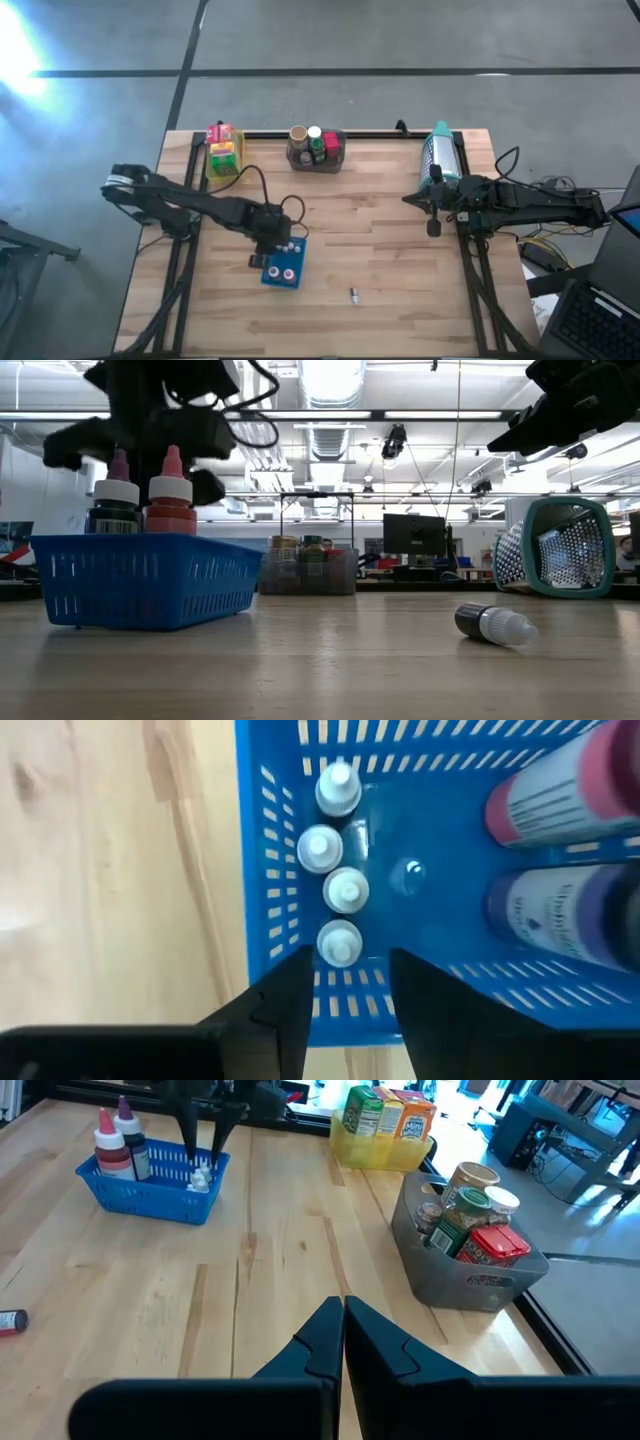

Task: Pick & Place Kitchen Items
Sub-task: Put the black food coloring bottle into the blue bin, then put the red food coloring bottle into the blue bin

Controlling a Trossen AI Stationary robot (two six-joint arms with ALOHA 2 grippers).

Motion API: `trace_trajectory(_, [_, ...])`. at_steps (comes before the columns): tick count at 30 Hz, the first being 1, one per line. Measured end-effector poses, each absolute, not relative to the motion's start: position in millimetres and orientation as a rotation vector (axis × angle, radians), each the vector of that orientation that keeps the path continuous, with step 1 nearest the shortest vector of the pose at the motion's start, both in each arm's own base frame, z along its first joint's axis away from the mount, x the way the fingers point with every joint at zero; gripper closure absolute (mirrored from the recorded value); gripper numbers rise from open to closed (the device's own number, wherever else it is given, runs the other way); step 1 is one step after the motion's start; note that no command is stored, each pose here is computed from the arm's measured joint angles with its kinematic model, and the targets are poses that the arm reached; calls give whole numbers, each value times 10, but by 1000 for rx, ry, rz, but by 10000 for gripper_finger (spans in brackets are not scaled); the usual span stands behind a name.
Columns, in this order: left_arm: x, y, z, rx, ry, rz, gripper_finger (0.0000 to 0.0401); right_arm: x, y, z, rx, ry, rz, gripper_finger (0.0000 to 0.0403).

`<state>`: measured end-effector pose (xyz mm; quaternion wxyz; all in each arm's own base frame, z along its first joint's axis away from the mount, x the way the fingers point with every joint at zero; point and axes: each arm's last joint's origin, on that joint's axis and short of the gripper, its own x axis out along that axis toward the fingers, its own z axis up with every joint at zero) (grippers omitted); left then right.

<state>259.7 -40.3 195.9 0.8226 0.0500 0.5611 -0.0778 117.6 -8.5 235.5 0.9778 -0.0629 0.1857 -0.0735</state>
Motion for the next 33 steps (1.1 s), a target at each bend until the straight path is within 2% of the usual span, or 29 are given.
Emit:
trace_trajectory(7, [2615, -400, 2250, 154, 1166, -175, 261, 1176, -85, 2355, -126, 374, -148, 394])
trace_trajectory(16, [2572, -340, 2515, 197, 1023, -161, 261, 1176, -85, 2355, -127, 374, -148, 394])
trace_trajectory(26, [2553, -142, 2684, 259, 662, -109, 261, 1176, -85, 2355, -123, 374, -149, 394])
trace_trajectory(33, [2378, 39, 2713, 238, 460, -14, 261, 1176, -85, 2355, -113, 373, -150, 394])
